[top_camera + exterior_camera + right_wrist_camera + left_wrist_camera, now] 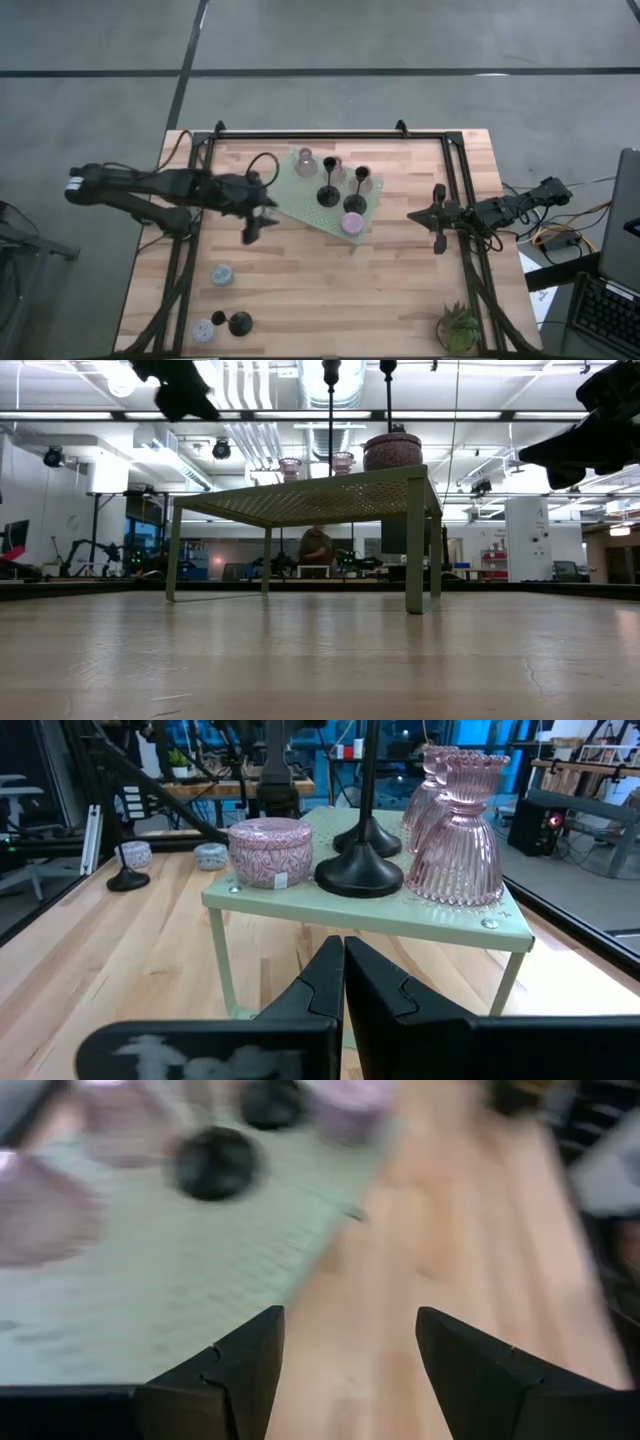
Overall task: Pick & Place candle stick holders
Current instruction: Put the black candle holder on the shelf aligned with the other black candle holder
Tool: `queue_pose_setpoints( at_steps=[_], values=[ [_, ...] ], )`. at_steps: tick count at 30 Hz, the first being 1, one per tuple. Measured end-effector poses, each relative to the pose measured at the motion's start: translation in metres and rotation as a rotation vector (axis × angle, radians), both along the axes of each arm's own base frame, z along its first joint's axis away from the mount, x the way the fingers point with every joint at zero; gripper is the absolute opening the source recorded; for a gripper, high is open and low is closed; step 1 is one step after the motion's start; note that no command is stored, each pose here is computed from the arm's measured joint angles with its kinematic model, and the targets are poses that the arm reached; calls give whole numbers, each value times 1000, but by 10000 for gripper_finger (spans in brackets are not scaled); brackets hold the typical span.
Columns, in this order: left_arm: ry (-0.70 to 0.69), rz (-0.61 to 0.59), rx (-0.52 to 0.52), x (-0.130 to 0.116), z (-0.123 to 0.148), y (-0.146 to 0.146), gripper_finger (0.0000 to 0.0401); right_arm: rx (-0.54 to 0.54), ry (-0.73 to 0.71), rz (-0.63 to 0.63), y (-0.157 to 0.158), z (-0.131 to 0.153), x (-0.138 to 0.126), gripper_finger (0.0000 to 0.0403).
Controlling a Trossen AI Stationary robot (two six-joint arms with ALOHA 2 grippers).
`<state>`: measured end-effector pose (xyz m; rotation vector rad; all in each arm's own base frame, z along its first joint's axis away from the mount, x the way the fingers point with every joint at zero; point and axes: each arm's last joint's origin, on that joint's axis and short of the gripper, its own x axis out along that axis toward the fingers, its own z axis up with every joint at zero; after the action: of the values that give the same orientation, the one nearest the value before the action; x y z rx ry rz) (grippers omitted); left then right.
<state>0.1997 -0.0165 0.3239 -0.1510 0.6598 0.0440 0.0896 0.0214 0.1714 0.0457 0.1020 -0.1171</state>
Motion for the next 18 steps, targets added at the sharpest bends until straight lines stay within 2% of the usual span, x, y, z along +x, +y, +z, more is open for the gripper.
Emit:
queue_pose_setpoints(
  at_steps=[3, 5, 10, 18],
  values=[
    [17, -147, -6, -14, -1, -11, 232, 0, 1, 0, 0, 0, 0, 8],
    [27, -199, -20, -22, -7, -16, 232, 0, 0, 0, 0, 0, 0, 8],
    [93, -228, -136, -33, -29, -29, 232, 0, 1, 0, 0, 0, 0, 8],
    [172, -330, -180, -46, -73, -51, 232, 0, 0, 0, 0, 0, 0, 8]
  ],
)
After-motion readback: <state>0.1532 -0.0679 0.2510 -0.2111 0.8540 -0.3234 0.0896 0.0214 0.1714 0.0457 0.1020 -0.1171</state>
